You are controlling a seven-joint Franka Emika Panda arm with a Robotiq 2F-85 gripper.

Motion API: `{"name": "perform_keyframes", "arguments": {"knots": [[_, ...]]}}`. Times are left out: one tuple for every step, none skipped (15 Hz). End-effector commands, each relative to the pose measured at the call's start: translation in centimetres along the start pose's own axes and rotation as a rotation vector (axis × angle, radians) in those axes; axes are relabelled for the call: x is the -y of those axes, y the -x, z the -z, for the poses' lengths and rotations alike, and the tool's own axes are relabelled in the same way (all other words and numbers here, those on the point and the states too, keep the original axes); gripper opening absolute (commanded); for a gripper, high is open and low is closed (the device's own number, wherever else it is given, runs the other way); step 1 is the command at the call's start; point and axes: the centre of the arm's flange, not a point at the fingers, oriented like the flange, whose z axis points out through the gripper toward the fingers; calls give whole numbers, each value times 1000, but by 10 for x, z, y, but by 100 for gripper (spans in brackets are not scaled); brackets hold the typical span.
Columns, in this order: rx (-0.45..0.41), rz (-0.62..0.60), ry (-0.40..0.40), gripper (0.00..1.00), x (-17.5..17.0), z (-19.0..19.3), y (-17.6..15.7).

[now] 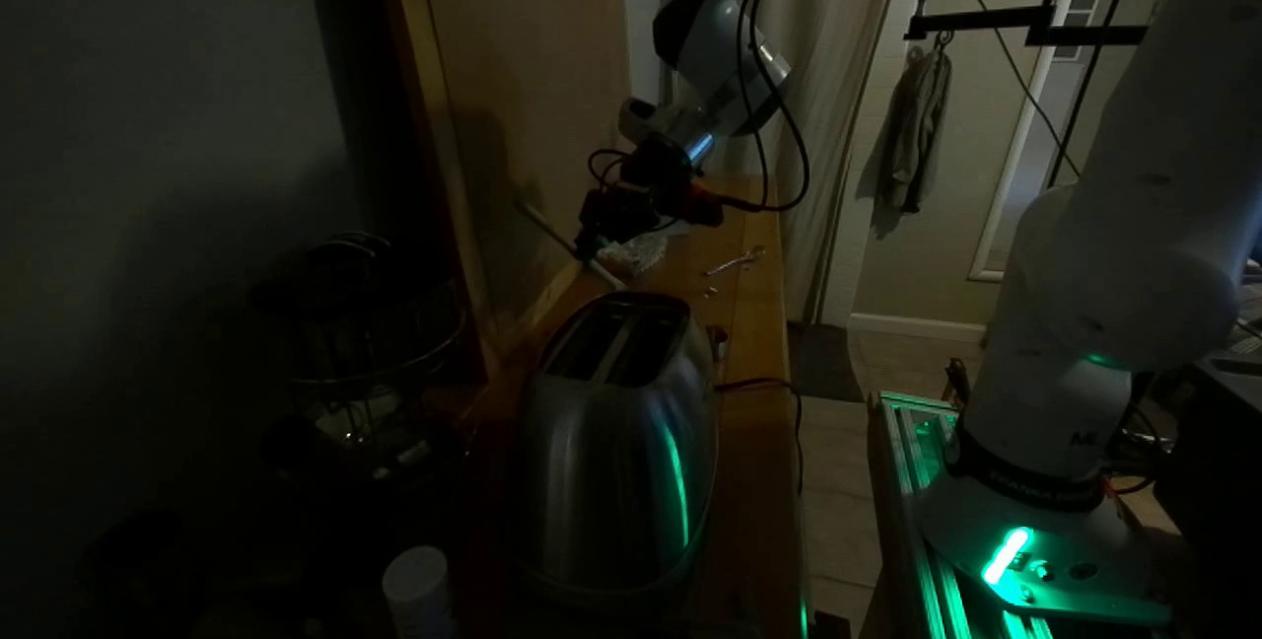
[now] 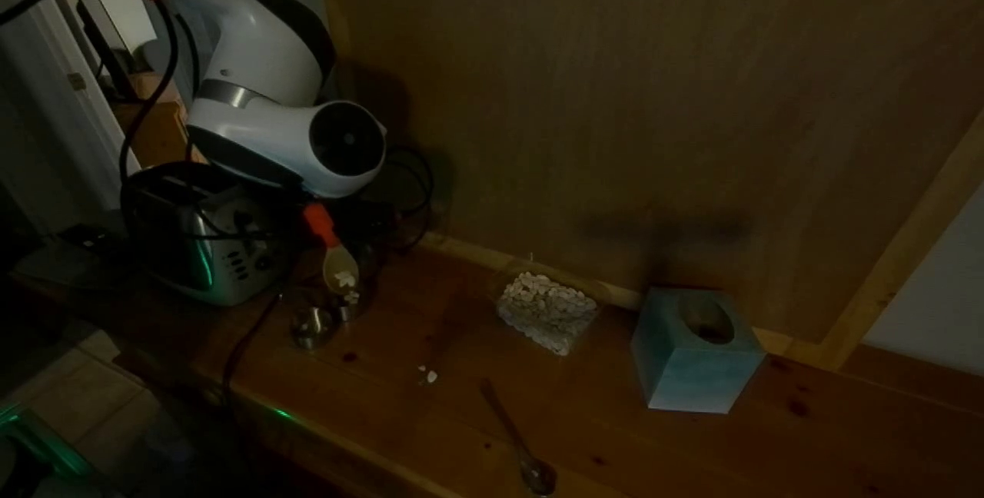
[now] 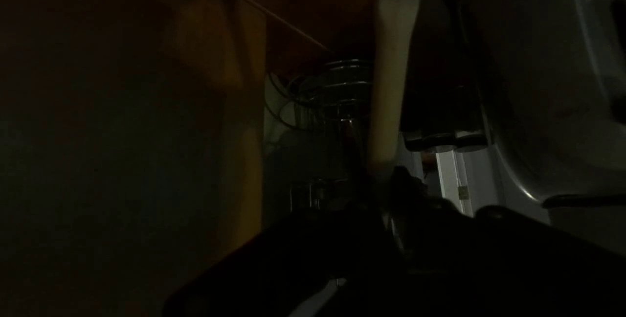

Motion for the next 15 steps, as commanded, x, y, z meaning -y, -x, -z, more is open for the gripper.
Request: {"name": "perform_keyframes", "arguments": {"knots": [[-85, -22, -19, 4, -8, 6, 4], [-85, -22, -5, 4, -9, 7, 5], [-98, -28, -5, 4, -9, 10, 6], [-118, -38, -13, 4, -10, 13, 6], [-128, -58, 22, 4, -13, 16, 9], [-128, -56, 26, 4, -15, 18, 9], [-123, -43, 35, 4, -14, 17, 11], [-127, -44, 42, 4, -16, 18, 11], [-130, -48, 39, 4, -16, 18, 12], [-127, -48, 49, 4, -18, 18, 12], [-136, -54, 21, 4, -17, 17, 12], [-135, -63, 15, 4, -18, 16, 13], [-134, -61, 11, 4, -18, 15, 14], [-138, -64, 6, 4, -19, 15, 14], [-118, -44, 29, 4, -20, 14, 15]]}}
